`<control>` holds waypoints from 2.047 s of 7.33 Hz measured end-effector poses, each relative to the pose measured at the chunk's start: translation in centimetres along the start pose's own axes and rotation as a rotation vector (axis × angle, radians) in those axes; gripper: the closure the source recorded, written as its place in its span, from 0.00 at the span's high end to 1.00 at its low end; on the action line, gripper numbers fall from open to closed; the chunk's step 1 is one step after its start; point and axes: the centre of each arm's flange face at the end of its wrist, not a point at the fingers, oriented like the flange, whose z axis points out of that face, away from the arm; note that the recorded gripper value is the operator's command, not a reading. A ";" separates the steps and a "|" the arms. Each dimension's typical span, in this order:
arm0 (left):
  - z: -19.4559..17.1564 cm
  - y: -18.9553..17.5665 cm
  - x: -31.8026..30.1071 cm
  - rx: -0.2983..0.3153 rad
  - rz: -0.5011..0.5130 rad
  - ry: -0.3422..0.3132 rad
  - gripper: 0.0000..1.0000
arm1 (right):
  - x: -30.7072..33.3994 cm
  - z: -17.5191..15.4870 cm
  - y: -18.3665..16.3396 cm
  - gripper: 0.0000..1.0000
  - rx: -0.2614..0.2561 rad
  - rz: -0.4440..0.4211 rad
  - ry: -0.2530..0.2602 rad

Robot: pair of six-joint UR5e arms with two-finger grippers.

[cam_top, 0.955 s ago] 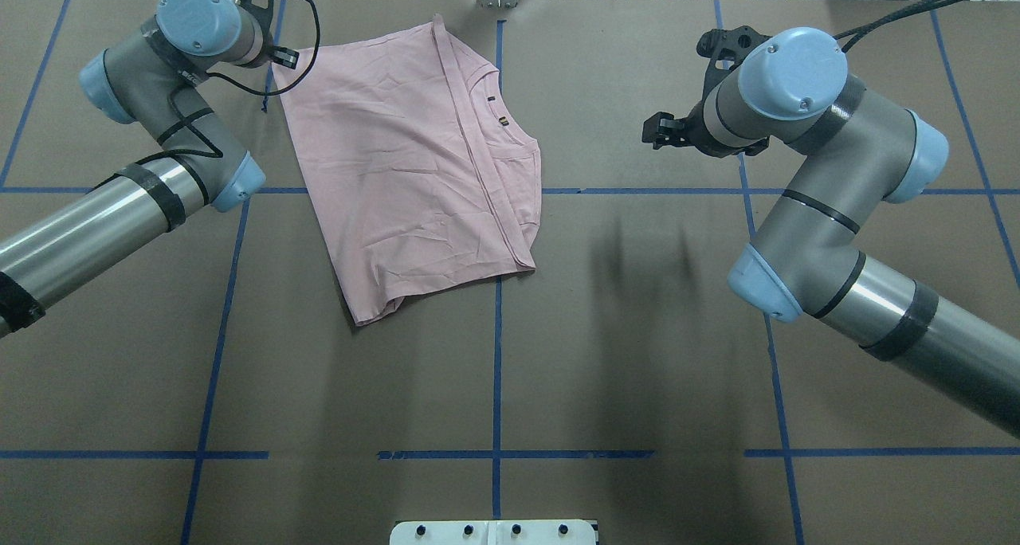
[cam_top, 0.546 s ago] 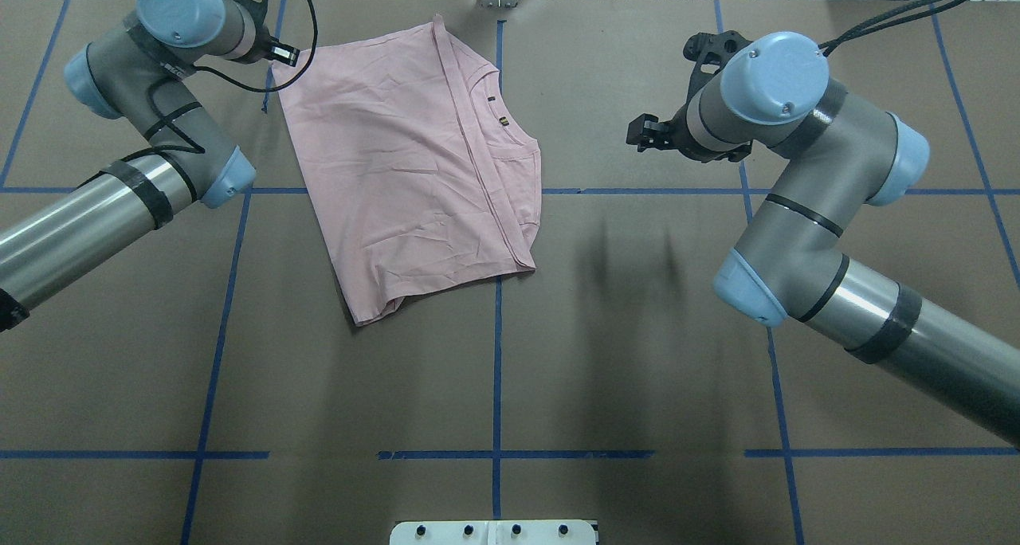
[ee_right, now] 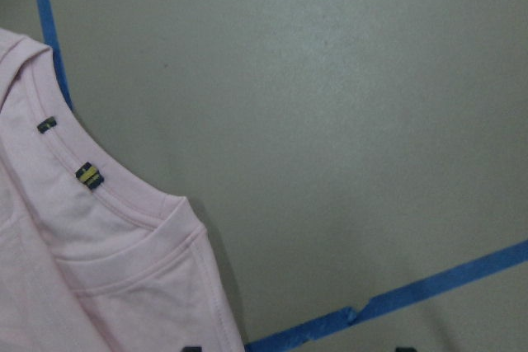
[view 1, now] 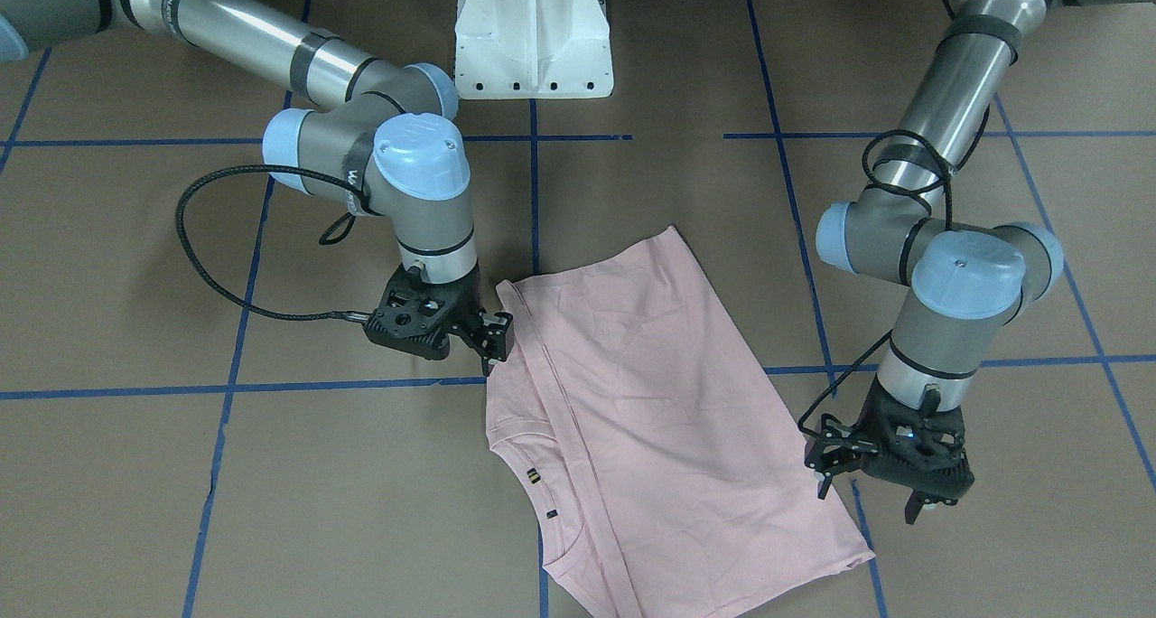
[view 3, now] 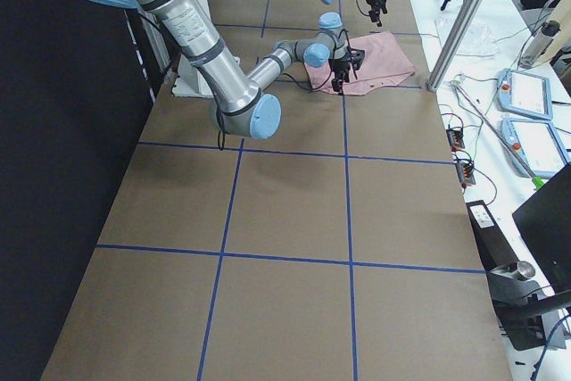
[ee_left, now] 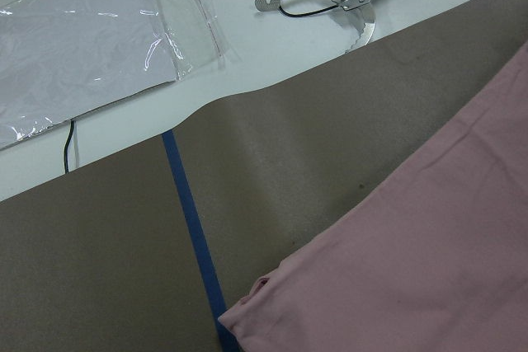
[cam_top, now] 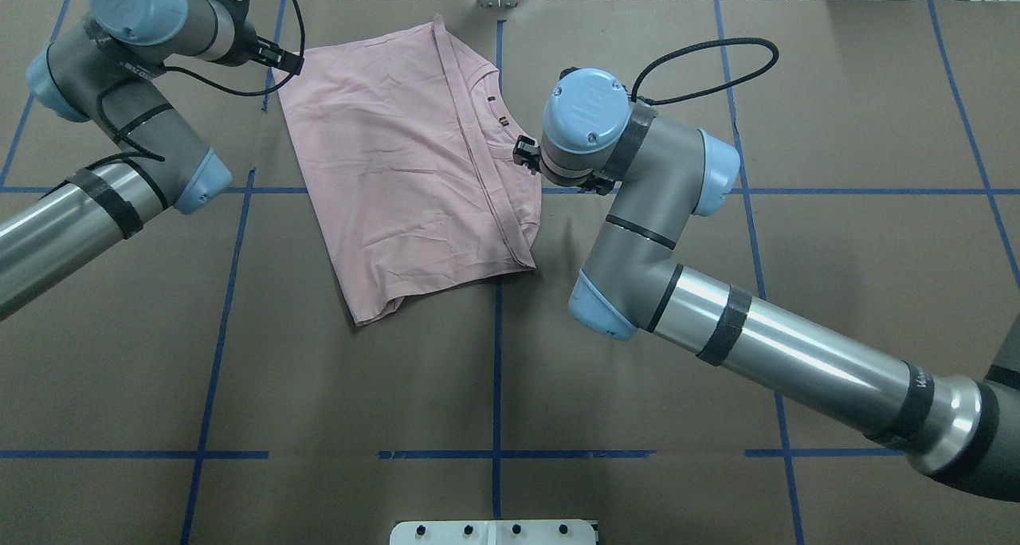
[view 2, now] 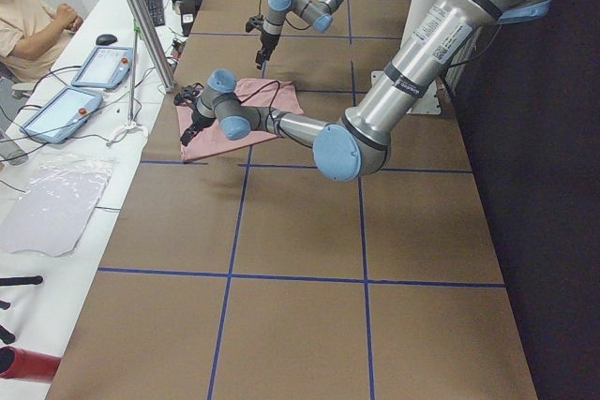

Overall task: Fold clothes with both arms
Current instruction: 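Lower the right gripper onto the shirt's collar corner nearest it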

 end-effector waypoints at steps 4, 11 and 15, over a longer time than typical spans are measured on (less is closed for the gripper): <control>-0.3 -0.1 0.3 0.006 0.000 0.006 1.00 | -1.6 1.0 3.7 0.65 -0.037 -0.024 0.047; -0.3 -0.1 0.5 0.006 0.000 0.008 1.00 | -1.9 2.8 4.9 0.44 -0.035 -0.025 0.071; -0.2 0.0 0.4 0.005 0.001 0.007 1.00 | -2.3 2.6 4.9 0.41 -0.025 -0.005 0.035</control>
